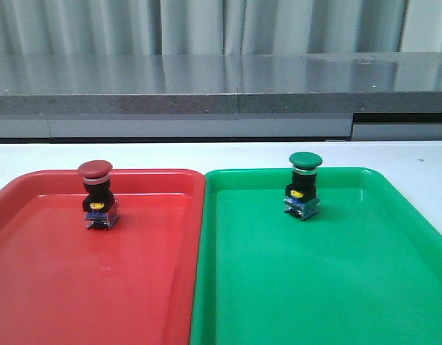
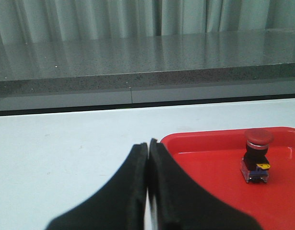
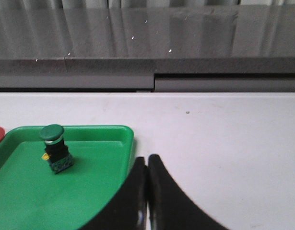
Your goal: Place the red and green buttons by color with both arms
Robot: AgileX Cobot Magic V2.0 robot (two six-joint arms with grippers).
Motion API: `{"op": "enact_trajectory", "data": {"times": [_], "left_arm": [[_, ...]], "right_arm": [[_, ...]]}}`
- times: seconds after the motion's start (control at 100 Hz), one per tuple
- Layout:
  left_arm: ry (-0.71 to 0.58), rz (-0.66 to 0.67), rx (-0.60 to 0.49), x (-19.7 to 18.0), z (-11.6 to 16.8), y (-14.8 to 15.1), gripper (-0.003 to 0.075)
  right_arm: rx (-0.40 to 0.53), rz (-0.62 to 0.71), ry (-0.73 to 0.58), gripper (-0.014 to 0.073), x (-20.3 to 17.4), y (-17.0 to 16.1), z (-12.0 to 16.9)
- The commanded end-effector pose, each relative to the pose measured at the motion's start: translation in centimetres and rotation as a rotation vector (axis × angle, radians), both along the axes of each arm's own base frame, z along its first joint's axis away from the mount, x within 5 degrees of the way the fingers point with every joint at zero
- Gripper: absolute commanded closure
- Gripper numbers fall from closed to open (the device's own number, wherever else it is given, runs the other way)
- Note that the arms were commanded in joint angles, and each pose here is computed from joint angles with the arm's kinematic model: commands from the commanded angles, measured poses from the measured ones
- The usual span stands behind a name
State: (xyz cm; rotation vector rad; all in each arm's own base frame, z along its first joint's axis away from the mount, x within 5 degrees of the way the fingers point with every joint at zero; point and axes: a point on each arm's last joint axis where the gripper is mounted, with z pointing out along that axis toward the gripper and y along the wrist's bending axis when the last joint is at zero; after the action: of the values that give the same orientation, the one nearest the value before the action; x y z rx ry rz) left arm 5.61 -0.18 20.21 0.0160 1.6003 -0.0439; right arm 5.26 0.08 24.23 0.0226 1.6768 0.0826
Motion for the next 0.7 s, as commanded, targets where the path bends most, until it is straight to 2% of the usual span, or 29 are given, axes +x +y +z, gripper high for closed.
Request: {"op": "enact_trajectory", "data": {"times": [0.0,0.2,0.38,0.69], "left_arm": [[-0.093,-0.005,-0.009,-0.1,0.1,0.0,0.0739],[-0.093,-0.005,-0.009,-0.1,0.1,0.0,0.0739],[-0.093,-0.005,-0.009,-0.1,0.1,0.0,0.0739],[-0.093,-0.005,-0.009,-0.1,0.1,0.0,0.0739]], "right_arm": [[0.005,-0.014,-0.152,0.0662,-0.6,0.0,0.5],[0.01,-0.035,-0.12,0.0662,-0.2,-0.1,-2.1],[0.009,-0.026,-0.151,0.0662,0.2,0.0,-3.7],[0.011,-0.025,-0.157,0.0662,0.2,0.0,-3.6]]}}
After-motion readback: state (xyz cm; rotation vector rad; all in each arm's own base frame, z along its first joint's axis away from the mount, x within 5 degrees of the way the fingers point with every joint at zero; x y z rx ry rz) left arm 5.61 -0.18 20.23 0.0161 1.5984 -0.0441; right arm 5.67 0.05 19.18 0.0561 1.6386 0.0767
